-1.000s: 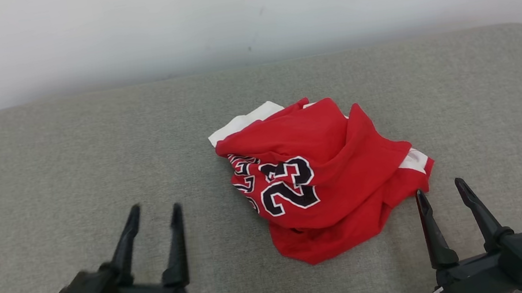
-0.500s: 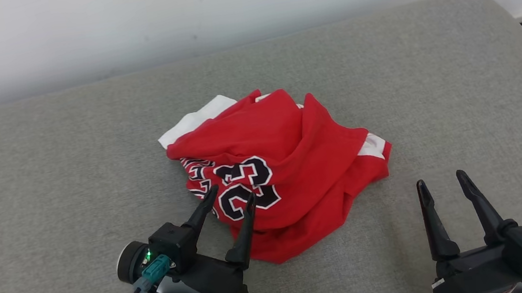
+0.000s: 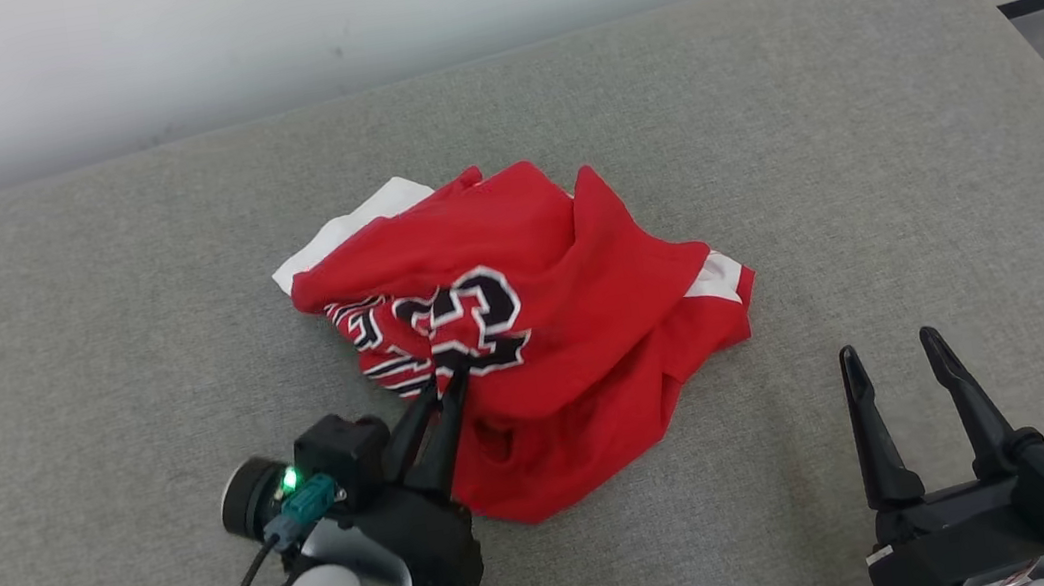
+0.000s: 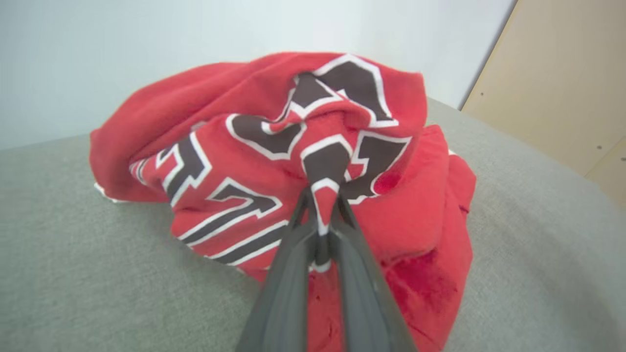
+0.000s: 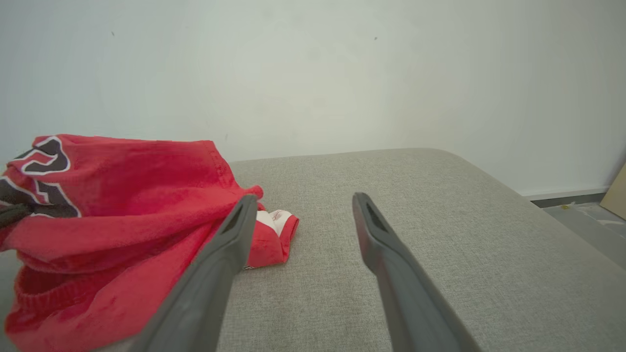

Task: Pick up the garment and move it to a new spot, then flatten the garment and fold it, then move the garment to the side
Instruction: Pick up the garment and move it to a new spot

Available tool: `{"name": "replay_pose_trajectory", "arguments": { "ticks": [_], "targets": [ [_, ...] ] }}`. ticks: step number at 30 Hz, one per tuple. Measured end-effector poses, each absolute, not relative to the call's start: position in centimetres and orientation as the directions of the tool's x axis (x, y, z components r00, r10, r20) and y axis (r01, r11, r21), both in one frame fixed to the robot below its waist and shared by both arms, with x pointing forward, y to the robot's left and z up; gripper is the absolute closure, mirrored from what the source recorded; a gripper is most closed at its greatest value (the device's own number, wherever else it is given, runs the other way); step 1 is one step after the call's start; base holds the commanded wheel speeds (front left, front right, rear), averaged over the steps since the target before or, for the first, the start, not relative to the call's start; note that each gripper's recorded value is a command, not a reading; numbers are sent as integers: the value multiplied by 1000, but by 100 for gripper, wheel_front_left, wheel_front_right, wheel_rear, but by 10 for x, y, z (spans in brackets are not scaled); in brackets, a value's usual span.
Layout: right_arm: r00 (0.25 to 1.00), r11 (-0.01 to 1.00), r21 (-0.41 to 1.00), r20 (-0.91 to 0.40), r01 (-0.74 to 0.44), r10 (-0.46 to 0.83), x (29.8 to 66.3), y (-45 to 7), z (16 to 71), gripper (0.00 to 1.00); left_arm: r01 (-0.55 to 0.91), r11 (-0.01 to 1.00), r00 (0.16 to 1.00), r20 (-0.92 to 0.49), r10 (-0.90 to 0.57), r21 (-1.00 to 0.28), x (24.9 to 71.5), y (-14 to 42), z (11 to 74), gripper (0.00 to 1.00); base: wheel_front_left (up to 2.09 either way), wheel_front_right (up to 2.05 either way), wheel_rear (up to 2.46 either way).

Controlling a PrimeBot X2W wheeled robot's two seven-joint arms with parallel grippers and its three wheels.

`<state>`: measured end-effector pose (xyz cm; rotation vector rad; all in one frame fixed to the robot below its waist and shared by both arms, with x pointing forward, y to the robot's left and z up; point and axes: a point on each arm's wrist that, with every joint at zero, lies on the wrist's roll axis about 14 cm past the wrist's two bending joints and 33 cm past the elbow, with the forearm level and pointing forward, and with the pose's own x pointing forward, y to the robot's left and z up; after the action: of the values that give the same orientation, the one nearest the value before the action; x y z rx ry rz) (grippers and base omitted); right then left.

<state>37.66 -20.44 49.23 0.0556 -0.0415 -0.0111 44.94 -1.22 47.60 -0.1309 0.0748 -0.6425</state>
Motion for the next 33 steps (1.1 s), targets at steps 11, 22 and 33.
{"name": "replay_pose_trajectory", "arguments": {
  "ticks": [11, 22, 33],
  "targets": [
    [999, 997, 83, 48, 7, -11, 379, -203, 494, 0, 687, 719, 680, 252, -688, 107, 490, -45, 622, 100, 0, 0, 0],
    [999, 994, 98, 16, 49, -51, 379, -215, 483, 0, 701, 657, 469, 515, -718, 277, 499, -83, 783, 100, 0, 0, 0],
    [999, 994, 105, 15, 36, -37, 386, -211, 482, 0, 652, 713, 503, 556, -662, 259, 517, -52, 804, 100, 0, 0, 0]
  ]
}}
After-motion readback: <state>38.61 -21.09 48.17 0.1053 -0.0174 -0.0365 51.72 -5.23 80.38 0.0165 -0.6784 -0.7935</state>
